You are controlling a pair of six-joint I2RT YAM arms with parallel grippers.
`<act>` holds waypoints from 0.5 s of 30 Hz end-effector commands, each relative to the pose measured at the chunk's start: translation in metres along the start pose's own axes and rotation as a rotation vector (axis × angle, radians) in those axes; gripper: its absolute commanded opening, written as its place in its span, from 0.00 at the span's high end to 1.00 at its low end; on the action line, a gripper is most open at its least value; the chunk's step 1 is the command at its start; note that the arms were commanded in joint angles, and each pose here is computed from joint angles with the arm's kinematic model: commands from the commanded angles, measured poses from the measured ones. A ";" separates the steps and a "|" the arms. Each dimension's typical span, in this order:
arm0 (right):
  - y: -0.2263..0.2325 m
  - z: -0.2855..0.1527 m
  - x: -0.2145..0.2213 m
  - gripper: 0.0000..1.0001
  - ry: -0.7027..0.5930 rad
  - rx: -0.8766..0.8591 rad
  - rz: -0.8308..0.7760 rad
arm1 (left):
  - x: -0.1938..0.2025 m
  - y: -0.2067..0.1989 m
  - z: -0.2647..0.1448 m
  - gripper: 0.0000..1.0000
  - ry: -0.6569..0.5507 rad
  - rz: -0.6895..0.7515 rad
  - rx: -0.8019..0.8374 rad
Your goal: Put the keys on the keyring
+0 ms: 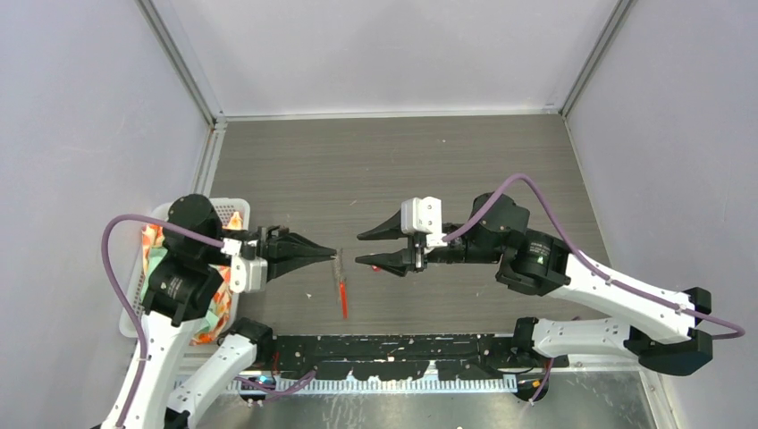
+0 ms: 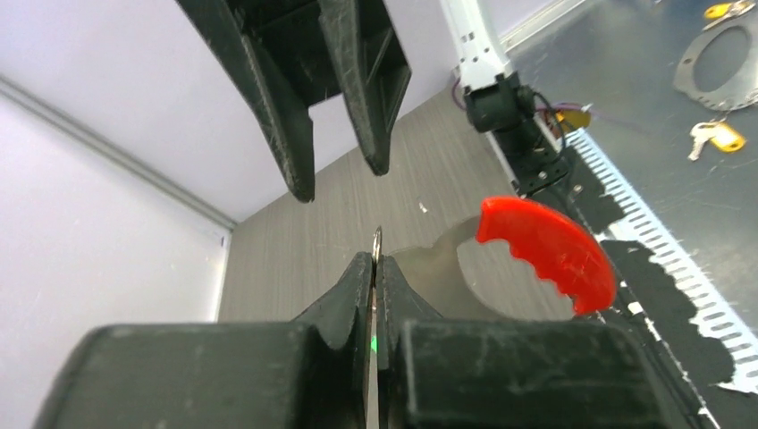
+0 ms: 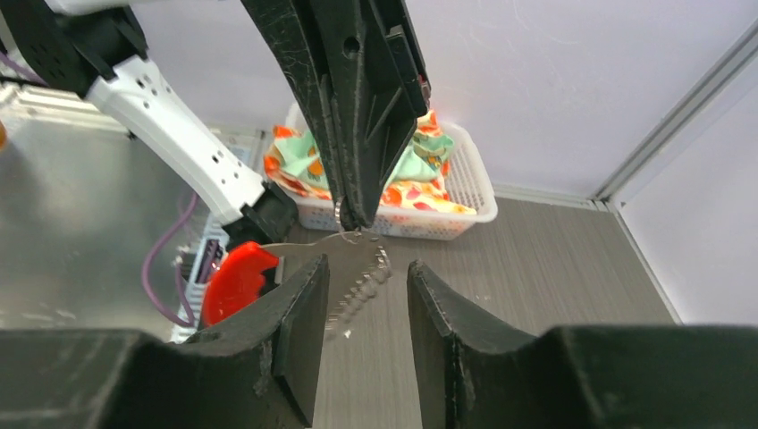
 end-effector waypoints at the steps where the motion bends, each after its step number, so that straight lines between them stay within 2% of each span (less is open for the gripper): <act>1: -0.004 -0.008 0.006 0.56 0.135 -0.019 -0.083 | 0.019 0.008 -0.007 1.00 0.132 0.075 -0.048; 8: -0.012 0.004 0.019 0.57 0.233 -0.031 -0.135 | 0.030 0.009 -0.014 1.00 0.232 0.023 -0.078; 15: -0.019 0.024 0.028 0.64 0.288 -0.033 -0.185 | 0.033 -0.002 -0.018 1.00 0.263 -0.036 -0.067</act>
Point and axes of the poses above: each gripper's point midway between its finger pads, its own z axis out along the fingers, its own y axis along the line the jaws close on, x = y × z, the point moved 4 cm from there along -z, back along the fingers, and after that the axes turned 6 degrees about -z, right-handed, at the moved point
